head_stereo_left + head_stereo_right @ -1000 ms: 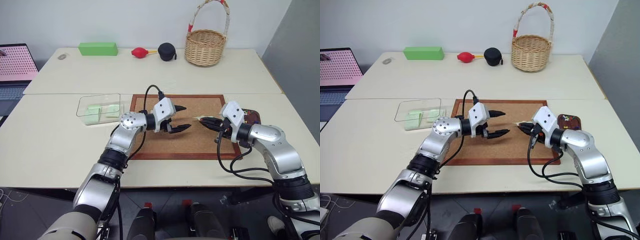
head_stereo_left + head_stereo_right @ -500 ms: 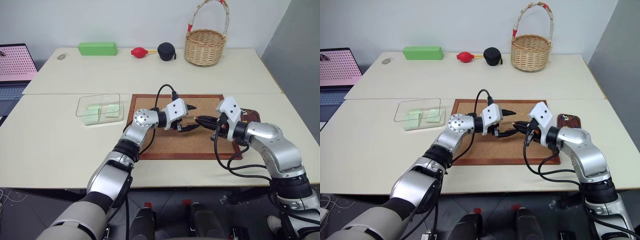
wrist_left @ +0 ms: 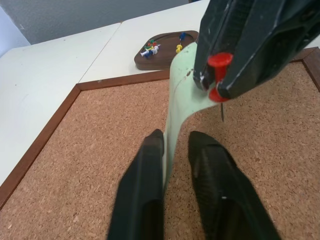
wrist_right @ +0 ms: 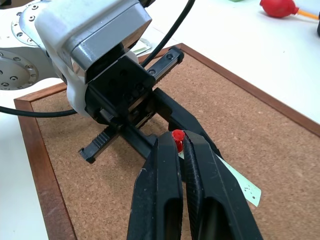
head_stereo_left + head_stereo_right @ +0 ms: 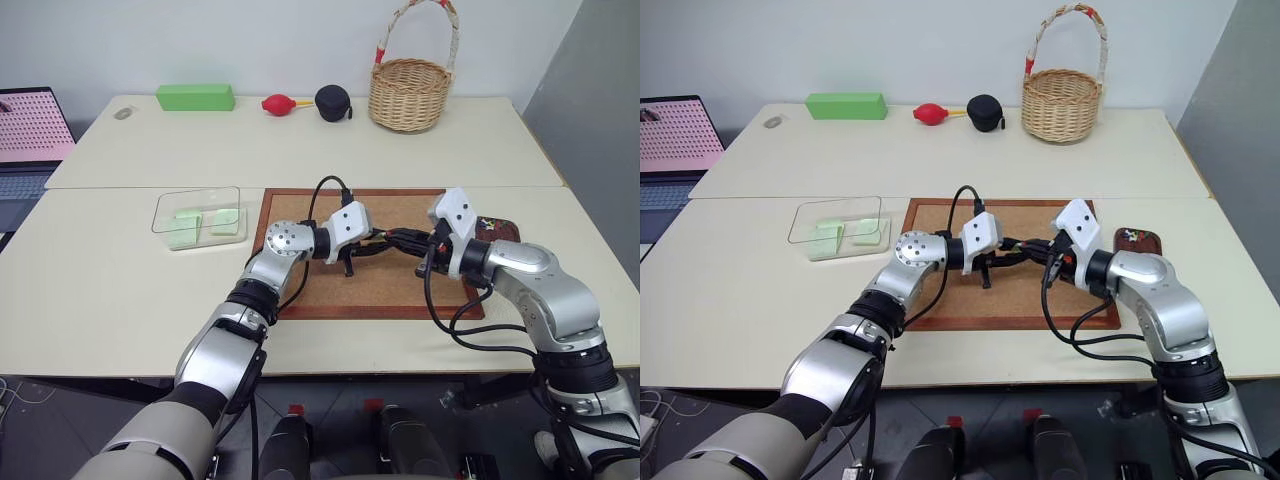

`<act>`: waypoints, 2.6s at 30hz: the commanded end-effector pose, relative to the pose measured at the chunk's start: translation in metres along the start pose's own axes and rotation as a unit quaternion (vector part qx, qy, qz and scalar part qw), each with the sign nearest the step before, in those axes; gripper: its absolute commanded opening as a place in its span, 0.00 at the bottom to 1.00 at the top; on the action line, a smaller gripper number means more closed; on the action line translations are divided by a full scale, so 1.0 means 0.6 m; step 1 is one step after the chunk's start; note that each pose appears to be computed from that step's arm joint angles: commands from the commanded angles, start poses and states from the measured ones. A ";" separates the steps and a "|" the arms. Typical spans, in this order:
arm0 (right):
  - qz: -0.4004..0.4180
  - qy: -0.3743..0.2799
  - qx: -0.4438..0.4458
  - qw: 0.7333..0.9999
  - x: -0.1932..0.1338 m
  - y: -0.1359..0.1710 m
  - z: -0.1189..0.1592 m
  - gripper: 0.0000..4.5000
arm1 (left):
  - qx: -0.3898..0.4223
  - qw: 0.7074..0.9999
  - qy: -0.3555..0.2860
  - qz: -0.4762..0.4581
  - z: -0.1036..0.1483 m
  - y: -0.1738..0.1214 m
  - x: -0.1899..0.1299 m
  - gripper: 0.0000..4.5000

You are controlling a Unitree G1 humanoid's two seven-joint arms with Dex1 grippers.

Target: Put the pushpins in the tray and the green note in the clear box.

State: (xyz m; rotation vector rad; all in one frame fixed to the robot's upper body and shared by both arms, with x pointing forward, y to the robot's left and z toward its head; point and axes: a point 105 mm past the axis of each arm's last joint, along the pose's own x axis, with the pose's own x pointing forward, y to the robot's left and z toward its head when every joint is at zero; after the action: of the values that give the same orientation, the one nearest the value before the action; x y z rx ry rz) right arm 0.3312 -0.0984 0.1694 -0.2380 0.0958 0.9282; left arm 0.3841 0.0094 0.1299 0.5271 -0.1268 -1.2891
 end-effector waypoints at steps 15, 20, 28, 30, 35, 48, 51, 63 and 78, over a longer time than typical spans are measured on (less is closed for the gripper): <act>-0.010 -0.046 0.006 0.999 -0.014 -0.004 0.050 0.00 | -0.007 1.000 -0.017 0.006 0.009 0.005 -0.001 0.01; -0.025 -0.052 0.017 0.998 -0.030 -0.018 0.058 0.00 | -0.016 1.000 -0.015 0.010 0.001 0.002 -0.006 0.01; -0.054 -0.049 0.033 0.997 -0.055 -0.040 0.059 0.00 | -0.024 0.999 -0.017 0.023 -0.004 0.003 -0.009 0.01; -0.069 -0.044 0.034 0.996 -0.064 -0.051 0.055 0.00 | -0.024 0.999 -0.016 0.026 -0.006 0.003 -0.011 0.01; -0.170 0.000 0.026 0.985 -0.113 -0.120 0.014 0.00 | -0.029 0.998 -0.011 0.049 -0.013 0.011 -0.028 0.01; -0.325 0.144 -0.046 0.933 -0.172 -0.231 -0.103 0.00 | -0.020 0.998 0.000 0.067 -0.015 0.010 -0.053 0.01; -0.328 0.149 -0.041 0.932 -0.167 -0.237 -0.112 0.00 | -0.019 0.998 0.003 0.068 -0.016 0.010 -0.053 0.01; -0.337 0.149 -0.040 0.929 -0.160 -0.250 -0.120 0.56 | -0.016 0.997 0.007 0.073 -0.015 0.016 -0.056 0.00; -0.089 -0.045 -0.114 0.988 -0.077 -0.108 0.029 0.80 | -0.013 0.990 0.033 0.139 0.025 0.073 -0.134 0.00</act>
State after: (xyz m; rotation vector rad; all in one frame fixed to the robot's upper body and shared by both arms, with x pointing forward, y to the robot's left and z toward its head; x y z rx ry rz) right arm 0.3687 -0.1947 0.1850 -0.4167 -0.0182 0.6390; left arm 0.3930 0.0787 0.1499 0.5008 -0.0591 -1.0559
